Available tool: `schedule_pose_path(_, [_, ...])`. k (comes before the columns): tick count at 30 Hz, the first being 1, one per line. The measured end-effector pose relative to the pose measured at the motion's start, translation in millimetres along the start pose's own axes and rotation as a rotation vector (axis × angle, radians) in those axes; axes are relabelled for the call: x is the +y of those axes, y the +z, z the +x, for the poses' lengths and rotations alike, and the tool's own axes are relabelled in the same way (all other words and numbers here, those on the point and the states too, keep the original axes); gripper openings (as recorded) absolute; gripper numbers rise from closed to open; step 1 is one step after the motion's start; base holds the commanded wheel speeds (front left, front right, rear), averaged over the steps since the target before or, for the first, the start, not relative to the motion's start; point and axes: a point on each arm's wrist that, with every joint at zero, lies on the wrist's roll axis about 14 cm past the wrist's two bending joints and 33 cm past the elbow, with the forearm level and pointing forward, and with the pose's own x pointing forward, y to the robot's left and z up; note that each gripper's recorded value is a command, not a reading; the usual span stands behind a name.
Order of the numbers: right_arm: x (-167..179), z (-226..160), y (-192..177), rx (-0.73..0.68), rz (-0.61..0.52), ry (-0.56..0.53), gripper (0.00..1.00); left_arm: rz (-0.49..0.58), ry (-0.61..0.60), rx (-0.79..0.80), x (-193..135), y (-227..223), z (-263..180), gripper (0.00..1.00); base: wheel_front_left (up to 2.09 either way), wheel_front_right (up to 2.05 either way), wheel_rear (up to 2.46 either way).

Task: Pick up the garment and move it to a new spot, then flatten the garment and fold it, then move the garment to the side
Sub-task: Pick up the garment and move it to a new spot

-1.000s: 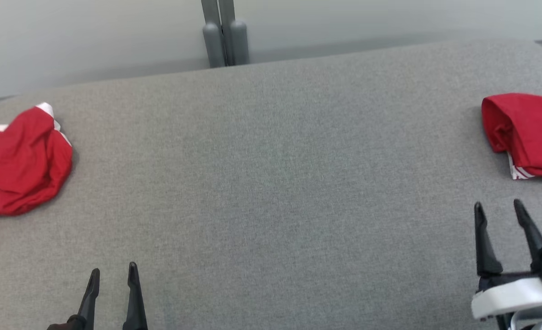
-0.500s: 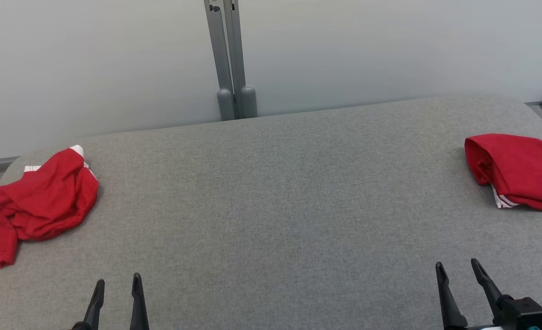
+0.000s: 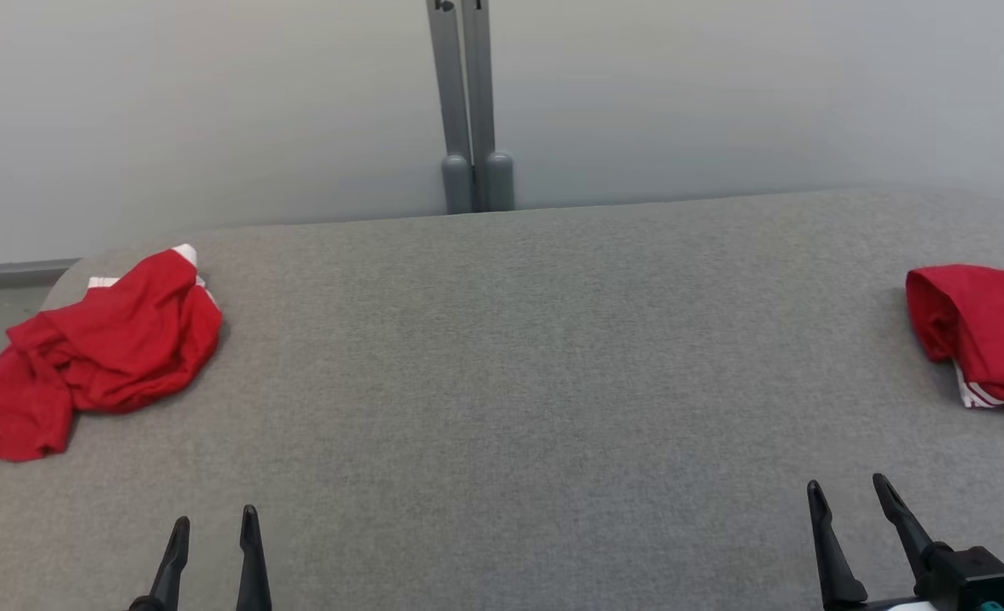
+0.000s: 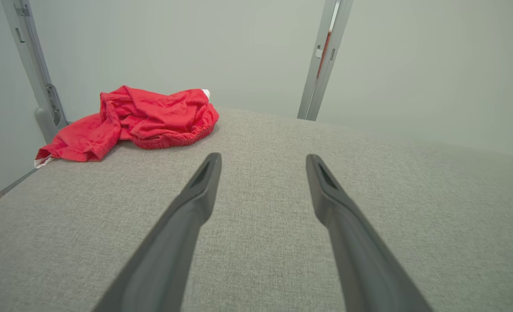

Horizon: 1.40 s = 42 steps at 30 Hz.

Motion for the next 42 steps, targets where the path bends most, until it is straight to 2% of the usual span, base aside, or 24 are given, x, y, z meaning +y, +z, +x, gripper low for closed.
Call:
schedule_pose_path(5, [33, 16, -1, 0.002, 0.023, 0.107, 1.00, -0.001, 0.092, -0.012, 26, 3, -18, 1.00, 0.00, 0.00, 0.00])
schedule_pose_path(11, [88, 39, 5, -0.012, 0.031, 0.286, 1.00, 0.001, 0.262, -0.015, 70, 2, -61, 1.00, 0.00, 0.00, 0.00])
schedule_pose_path(16, [113, 49, 5, -0.010, 0.028, 0.369, 1.00, -0.003, 0.326, -0.039, 84, 7, -79, 1.00, 0.00, 0.00, 0.00])
schedule_pose_path(19, [119, 52, 0, 0.006, 0.037, 0.391, 1.00, -0.009, 0.312, -0.053, 80, 12, -73, 1.00, 0.00, 0.00, 0.00])
schedule_pose_path(23, [118, 71, 6, -0.020, 0.009, 0.419, 1.00, -0.018, 0.225, -0.080, 63, 23, -28, 1.00, 0.00, 0.00, 0.00])
schedule_pose_path(28, [126, 112, 22, -0.098, -0.045, 0.501, 1.00, -0.003, 0.139, -0.096, 55, 63, 65, 1.00, 0.00, 0.00, 0.00])
schedule_pose_path(32, [134, 143, 23, -0.133, -0.054, 0.560, 1.00, 0.037, 0.129, 0.028, 62, 62, 124, 1.00, 0.00, 0.00, 0.00])
schedule_pose_path(34, [139, 156, 15, -0.130, -0.041, 0.586, 1.00, 0.096, 0.124, 0.105, 71, 55, 150, 1.00, 0.00, 0.00, 0.00])
schedule_pose_path(36, [142, 163, 3, -0.112, -0.021, 0.599, 1.00, 0.105, 0.159, 0.176, 88, 41, 165, 1.00, 0.00, 0.00, 0.00])
schedule_pose_path(38, [139, 168, -14, -0.080, -0.003, 0.595, 1.00, 0.126, 0.198, 0.285, 107, 12, 175, 1.00, 0.00, 0.00, 0.00])
schedule_pose_path(42, [120, 174, -48, -0.008, 0.018, 0.551, 1.00, 0.136, 0.238, 0.459, 122, -46, 191, 1.00, 0.00, 0.00, 0.00])
